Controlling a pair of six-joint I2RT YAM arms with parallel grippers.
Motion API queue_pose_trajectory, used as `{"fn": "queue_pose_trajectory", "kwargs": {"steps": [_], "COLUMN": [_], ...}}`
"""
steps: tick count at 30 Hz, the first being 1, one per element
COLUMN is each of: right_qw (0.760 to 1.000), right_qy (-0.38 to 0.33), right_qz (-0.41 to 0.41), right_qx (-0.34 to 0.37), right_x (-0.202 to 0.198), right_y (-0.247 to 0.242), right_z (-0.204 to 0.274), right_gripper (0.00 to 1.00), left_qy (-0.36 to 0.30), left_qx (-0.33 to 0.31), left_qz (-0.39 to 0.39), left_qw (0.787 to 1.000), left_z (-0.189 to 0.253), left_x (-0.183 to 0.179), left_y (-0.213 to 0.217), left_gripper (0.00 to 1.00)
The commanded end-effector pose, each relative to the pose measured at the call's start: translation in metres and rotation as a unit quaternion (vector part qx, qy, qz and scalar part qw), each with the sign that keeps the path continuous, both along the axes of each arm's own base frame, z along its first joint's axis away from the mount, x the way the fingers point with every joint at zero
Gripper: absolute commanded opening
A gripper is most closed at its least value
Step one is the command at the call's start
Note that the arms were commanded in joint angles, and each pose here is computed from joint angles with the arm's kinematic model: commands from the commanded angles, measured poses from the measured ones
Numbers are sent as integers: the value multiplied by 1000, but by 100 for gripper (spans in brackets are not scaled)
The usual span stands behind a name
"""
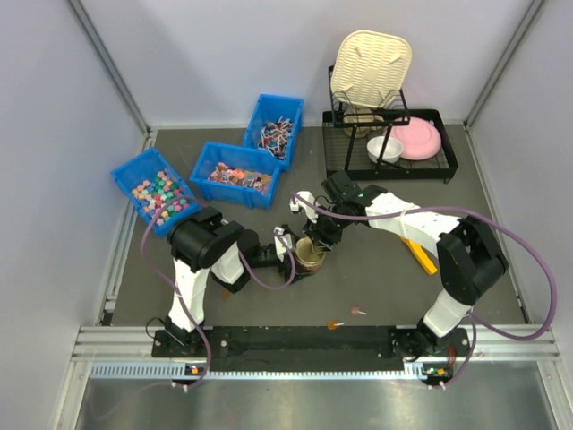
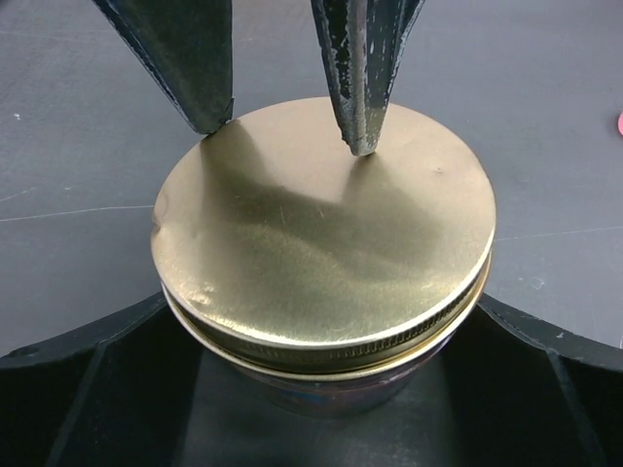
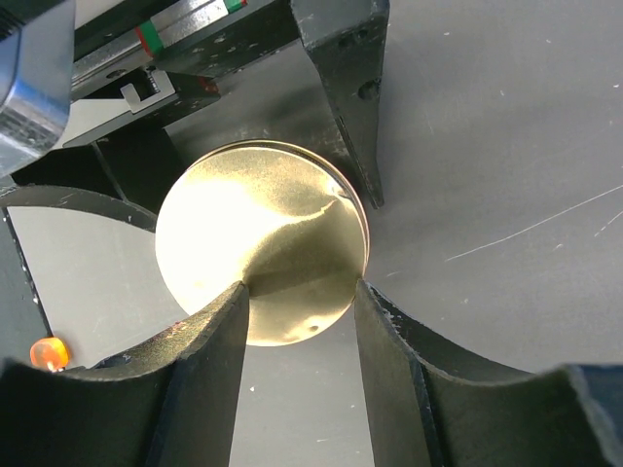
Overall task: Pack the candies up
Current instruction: Close the bottle lid on the packing bottle.
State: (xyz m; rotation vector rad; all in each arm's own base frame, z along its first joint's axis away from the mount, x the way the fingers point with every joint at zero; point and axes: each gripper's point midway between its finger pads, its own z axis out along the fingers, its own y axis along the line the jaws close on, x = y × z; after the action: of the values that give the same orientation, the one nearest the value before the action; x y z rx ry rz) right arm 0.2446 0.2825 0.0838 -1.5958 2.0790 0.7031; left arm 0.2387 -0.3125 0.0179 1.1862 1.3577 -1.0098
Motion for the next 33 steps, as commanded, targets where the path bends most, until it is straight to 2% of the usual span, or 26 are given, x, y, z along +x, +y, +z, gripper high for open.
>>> {"fn": "queue_pose_trajectory", "kwargs": {"steps": [1,5,9,13,19,24,33], "right_qw": [1000,1000,1000,999,997,997,999], "right_qy": [5,2,-9,-32,-67,-57,-8], "right_qz": [8,8,6,1,-10,-13,-30], "right_qx": [-16,-16,-12,5,25,40,8], "right_x": [-8,-7,-3,4,20,23,25], "right_y": [-1,-1,0,4,9,18,26], "right_z": [-12,-11,-5,16,49,59,19], "right_gripper": [47,47,47,48,59,61,63], "left_qy": [-90,-91,-99,-104,-106,-104,-103], "left_qx": [-33,-34,-34,-33,-33,-33,-33], "left_qz": [8,3,1,7,12,10,14], "left_qw": [995,995,995,994,994,994,994], "left_z": [20,20,22,22,22,21,21], "left_x": [12,11,11,15,17,16,19], "left_y": [0,0,-1,0,0,0,0], "left_gripper": [96,84,79,80,85,89,92]}}
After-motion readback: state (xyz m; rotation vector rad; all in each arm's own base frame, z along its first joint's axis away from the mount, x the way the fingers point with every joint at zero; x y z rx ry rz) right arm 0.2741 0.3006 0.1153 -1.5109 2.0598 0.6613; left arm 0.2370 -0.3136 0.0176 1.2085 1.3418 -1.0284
